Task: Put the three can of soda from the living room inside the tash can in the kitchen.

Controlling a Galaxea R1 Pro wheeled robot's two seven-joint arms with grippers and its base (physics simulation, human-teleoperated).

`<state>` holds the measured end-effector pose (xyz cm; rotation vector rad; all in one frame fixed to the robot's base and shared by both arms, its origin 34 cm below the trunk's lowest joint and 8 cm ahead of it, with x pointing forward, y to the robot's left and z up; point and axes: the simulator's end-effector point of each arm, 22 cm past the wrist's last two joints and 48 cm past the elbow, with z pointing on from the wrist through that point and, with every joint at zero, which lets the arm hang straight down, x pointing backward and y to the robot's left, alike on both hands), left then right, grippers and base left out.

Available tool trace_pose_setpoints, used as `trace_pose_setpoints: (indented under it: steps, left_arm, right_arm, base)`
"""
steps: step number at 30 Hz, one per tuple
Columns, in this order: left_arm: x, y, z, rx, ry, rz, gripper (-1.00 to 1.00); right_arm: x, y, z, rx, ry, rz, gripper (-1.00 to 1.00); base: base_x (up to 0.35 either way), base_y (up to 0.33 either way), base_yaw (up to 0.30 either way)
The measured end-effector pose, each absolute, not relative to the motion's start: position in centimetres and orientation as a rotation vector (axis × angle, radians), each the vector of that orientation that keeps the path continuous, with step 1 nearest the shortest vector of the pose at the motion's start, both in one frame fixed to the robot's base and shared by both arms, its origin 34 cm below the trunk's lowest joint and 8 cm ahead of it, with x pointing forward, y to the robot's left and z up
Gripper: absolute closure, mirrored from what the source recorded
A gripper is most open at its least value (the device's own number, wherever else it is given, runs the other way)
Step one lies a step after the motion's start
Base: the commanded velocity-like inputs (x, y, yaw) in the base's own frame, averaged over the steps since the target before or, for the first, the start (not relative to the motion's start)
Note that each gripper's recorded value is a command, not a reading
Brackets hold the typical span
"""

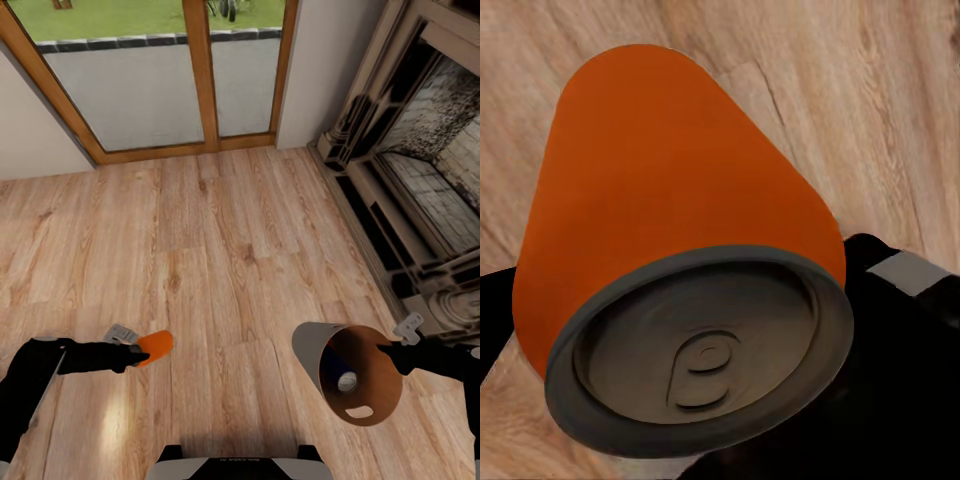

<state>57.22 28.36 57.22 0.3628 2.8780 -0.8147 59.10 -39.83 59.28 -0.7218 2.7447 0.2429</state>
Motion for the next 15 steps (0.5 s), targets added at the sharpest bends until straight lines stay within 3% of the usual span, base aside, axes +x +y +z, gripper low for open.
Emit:
trace_pose_setpoints:
  steps: [7,15]
  left_arm:
    - [56.8,30.4,56.7,0.236,2.827,-0.602,1.00]
    - [55.9,30.3,57.2,0.215,2.818,-0.529,1.00]
  right_arm:
    - [57.6,-41.0,59.5,-0.678,2.751,0.266,1.00]
    - [58.0,-41.8,60.3,-0.636,2.749,0.192,1.00]
  base:
    - [0.000,0.000,0.000]
    - [0.000,0.000,0.000]
